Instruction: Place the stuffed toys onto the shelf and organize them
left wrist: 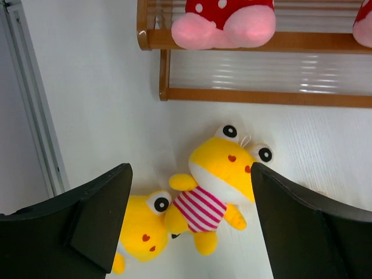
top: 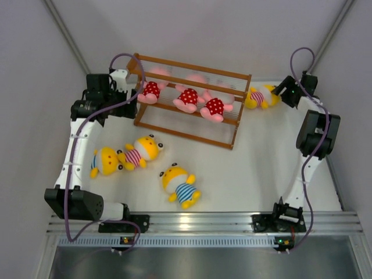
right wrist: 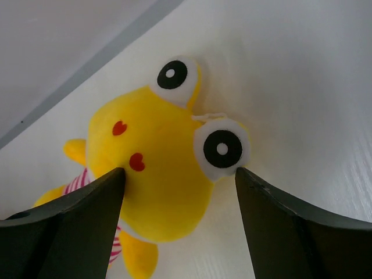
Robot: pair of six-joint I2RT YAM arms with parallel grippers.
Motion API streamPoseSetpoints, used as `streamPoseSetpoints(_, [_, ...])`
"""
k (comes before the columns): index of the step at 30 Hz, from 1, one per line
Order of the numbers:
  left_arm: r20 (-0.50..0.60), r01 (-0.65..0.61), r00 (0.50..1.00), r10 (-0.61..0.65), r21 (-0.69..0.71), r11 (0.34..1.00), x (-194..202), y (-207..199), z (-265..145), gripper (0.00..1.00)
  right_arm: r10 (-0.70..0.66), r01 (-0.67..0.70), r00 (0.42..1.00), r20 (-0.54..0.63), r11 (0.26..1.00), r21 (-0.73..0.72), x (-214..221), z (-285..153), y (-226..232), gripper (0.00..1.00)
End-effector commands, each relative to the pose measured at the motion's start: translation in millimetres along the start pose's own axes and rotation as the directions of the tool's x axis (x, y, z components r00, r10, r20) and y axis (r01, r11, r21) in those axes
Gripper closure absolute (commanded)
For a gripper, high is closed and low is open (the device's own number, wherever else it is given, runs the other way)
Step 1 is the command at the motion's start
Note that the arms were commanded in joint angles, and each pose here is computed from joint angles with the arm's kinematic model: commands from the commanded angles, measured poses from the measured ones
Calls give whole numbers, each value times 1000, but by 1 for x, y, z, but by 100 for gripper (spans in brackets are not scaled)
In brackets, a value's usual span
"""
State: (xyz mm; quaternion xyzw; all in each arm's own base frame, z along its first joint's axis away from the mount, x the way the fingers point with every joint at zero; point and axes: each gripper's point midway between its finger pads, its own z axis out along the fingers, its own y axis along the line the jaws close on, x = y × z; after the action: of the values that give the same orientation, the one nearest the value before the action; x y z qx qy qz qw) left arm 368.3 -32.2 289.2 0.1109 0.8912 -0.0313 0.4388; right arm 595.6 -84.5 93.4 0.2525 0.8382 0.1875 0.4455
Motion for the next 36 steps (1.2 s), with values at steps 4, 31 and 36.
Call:
streamPoseSetpoints(4, [-46, -38, 998, 40, 30, 999, 0, -2, -11, 12, -102, 102, 995, 2, 991, -91, 3, 29, 24, 52])
streamPoseSetpoints(31, [-84, -106, 989, 123, 179, 978, 58, -35, -51, 12, -372, 588, 809, 455, 529, -612, -99, -346, 327, 100])
streamPoseSetpoints(36, [-93, -110, 988, 126, 163, 980, 65, -33, -53, 12, -305, 387, 916, 261, 505, -771, -47, -316, 378, 100])
